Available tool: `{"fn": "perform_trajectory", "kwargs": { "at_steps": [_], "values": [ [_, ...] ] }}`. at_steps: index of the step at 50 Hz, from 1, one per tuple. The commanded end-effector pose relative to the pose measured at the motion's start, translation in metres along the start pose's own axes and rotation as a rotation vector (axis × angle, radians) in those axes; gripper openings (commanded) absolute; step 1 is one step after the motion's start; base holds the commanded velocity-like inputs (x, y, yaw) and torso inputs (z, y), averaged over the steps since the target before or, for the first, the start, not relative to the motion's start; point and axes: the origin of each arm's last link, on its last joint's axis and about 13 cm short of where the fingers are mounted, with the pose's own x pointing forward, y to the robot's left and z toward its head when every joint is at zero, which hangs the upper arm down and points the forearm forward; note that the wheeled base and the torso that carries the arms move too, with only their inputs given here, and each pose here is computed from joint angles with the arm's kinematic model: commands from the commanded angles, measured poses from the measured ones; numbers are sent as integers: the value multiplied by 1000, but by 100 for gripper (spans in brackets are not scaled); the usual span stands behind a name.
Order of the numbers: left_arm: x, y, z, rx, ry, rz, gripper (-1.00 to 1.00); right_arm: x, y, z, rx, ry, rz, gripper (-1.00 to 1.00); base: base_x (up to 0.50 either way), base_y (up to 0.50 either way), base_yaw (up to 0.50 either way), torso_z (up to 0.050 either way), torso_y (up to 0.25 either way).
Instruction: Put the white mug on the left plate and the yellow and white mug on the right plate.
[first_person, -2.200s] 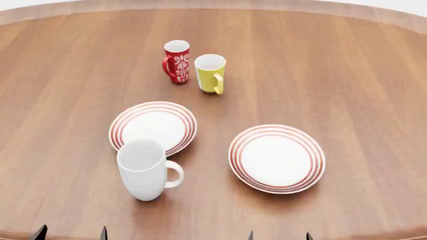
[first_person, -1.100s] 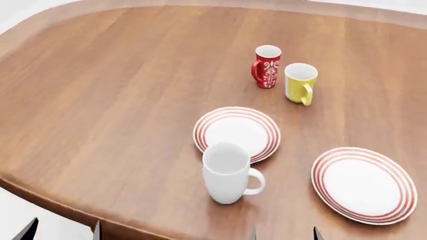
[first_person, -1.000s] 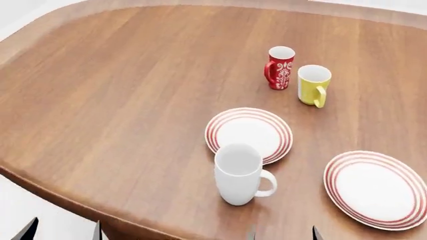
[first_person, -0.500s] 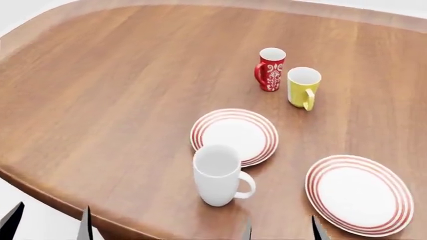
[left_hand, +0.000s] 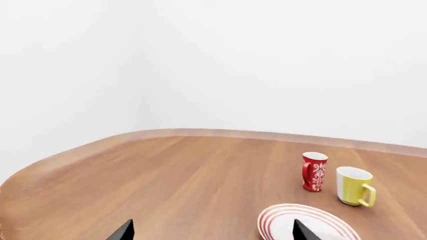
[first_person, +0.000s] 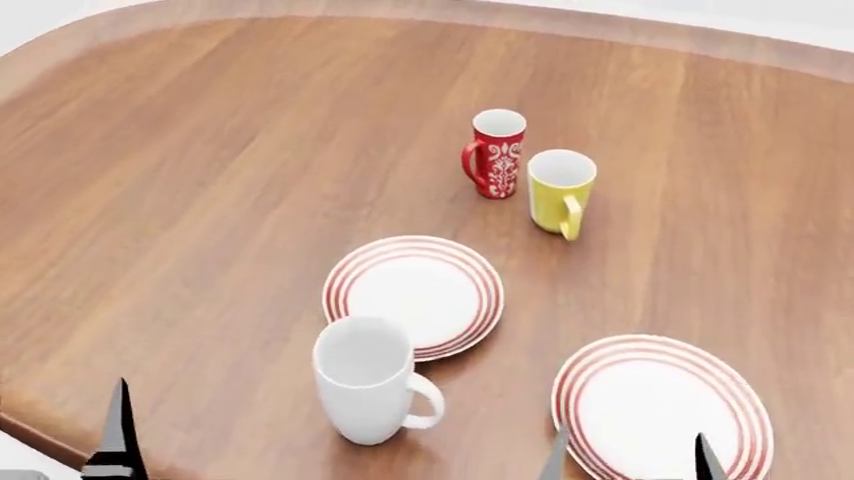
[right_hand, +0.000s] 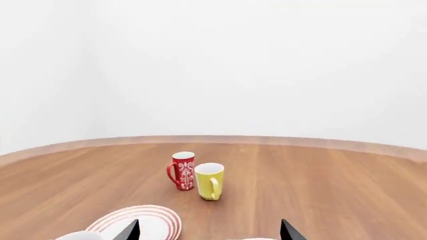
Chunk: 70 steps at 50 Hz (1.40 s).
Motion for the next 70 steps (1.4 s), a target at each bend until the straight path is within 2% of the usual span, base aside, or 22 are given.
{"fn": "perform_trajectory", "kwargs": {
  "at_steps": [1,12,23,41,70],
  "values": [
    [1,3,6,-27,-22,11,100,-1,-4,5,27,-28,-35,100,480,141,0,0,0],
    [-1,4,9,-23,-27,11,100,-3,-3,5,13,-14,-36,100,480,141,0,0,0],
    [-3,3,10,-20,-30,10,100,-6,-5,9,40,-23,-36,100,6,2,0,0,0],
    [-2,5,11,-17,-32,13,100,-7,-6,11,34,-42,-46,100,470,138,0,0,0],
    [-1,4,10,-12,-31,12,100,-7,-6,11,20,-58,-46,100,0,0,0,0,0]
  ]
}}
